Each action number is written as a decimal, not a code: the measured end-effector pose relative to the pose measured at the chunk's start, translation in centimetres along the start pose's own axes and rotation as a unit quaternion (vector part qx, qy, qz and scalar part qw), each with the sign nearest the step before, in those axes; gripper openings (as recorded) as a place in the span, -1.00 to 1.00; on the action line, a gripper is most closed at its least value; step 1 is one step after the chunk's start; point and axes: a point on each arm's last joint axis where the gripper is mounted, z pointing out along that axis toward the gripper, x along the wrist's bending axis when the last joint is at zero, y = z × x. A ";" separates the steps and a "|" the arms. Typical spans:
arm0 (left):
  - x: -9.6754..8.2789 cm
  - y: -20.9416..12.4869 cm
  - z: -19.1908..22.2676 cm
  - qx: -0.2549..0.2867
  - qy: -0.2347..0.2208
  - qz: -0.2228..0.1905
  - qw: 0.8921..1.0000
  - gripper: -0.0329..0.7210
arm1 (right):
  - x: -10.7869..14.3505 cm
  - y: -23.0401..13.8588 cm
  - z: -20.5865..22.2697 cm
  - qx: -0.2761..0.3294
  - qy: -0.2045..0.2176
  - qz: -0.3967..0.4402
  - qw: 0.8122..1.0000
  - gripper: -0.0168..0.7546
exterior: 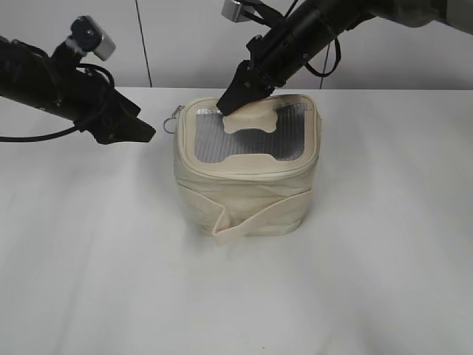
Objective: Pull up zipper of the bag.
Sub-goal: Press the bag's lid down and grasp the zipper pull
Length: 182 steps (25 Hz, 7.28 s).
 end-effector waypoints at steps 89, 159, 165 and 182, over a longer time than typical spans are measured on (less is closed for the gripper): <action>-2.7 -0.4 3.7 -0.019 0.088 -0.056 0.994 0.40 | 0.1 0.1 0.4 -0.009 0.008 0.100 0.995 -0.84; -9.9 -2.9 -0.7 -0.019 0.067 -0.017 0.997 -0.89 | 0.2 0.2 0.6 -0.014 0.015 0.132 0.991 -0.85; -13.1 -3.2 -0.2 -0.005 0.034 -0.013 0.999 -0.88 | 0.2 0.2 0.6 -0.014 0.015 0.150 0.989 -0.85; -21.2 -2.5 1.1 0.025 -0.032 0.031 0.999 -0.84 | 0.6 0.1 0.6 -0.001 0.032 0.182 0.983 -0.85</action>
